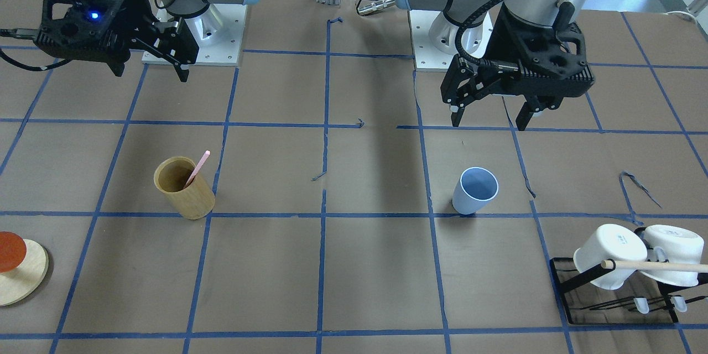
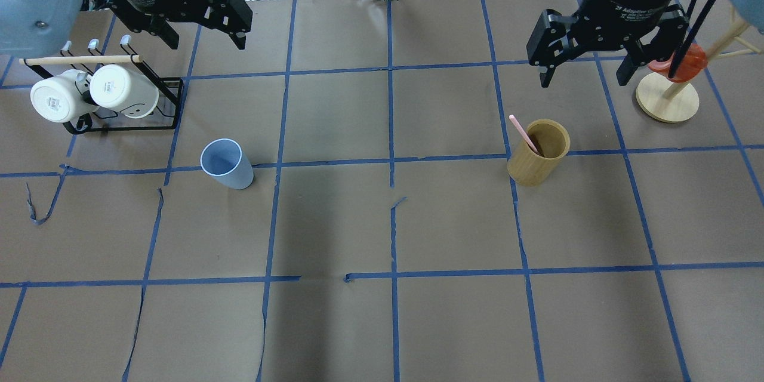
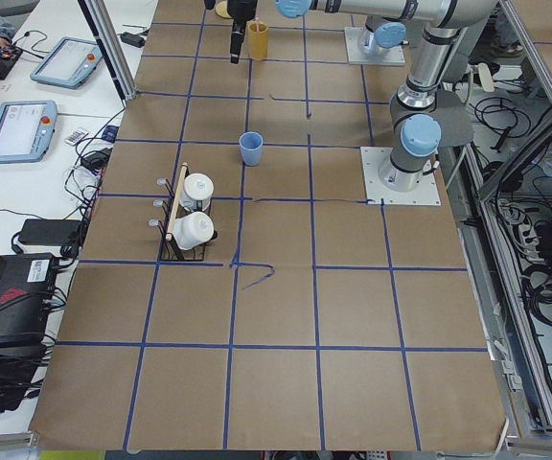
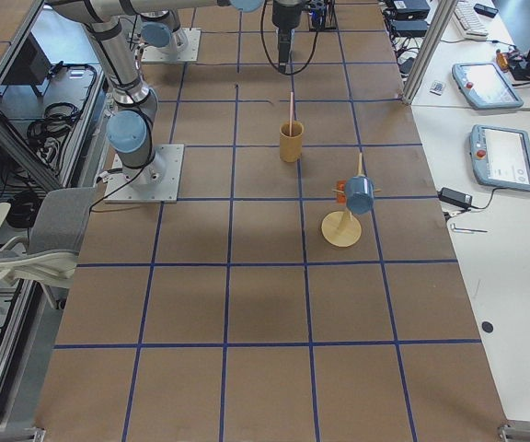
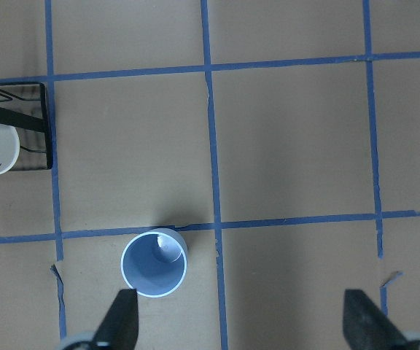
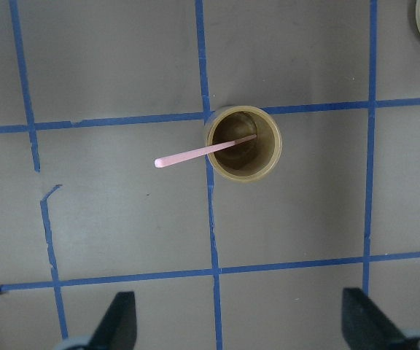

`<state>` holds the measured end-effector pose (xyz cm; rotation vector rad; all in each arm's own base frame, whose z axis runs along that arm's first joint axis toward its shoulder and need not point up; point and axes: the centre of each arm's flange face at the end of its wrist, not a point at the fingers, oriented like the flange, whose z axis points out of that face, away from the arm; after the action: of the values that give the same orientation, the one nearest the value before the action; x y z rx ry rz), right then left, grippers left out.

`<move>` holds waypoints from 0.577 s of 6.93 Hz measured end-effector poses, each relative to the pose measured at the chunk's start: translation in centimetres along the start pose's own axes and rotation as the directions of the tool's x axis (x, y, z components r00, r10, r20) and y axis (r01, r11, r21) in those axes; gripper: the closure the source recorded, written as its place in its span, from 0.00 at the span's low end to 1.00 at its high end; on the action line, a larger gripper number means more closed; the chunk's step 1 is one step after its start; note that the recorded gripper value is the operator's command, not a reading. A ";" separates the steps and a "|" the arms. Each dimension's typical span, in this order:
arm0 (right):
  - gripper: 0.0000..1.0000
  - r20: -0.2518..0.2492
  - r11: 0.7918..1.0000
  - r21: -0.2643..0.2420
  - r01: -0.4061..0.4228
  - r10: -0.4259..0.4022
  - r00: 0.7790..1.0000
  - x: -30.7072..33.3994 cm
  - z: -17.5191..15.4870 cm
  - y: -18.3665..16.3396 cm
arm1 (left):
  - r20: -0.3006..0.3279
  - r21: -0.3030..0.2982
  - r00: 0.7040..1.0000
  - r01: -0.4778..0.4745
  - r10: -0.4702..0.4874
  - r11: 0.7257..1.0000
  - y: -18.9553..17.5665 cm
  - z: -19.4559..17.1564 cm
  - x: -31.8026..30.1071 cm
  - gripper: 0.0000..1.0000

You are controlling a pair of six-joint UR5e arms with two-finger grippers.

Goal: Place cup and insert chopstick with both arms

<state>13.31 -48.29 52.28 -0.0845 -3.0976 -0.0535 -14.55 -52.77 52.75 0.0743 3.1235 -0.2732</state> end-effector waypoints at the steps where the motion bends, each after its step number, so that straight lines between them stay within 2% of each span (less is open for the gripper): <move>1: 0.00 0.000 1.000 0.000 0.000 0.000 1.000 0.0 0.0 0.0 | 0.001 -0.002 1.000 0.003 -0.003 1.000 0.1 -0.1 0.0 0.00; 4: 0.00 0.000 1.000 -0.001 -0.001 0.001 1.000 0.0 0.0 0.0 | -0.004 -0.006 1.000 0.006 -0.006 1.000 0.2 0.1 0.3 0.00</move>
<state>13.31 -48.32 52.24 -0.0854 -3.0971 -0.0547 -14.82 -52.59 52.66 0.0648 3.1289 -0.2640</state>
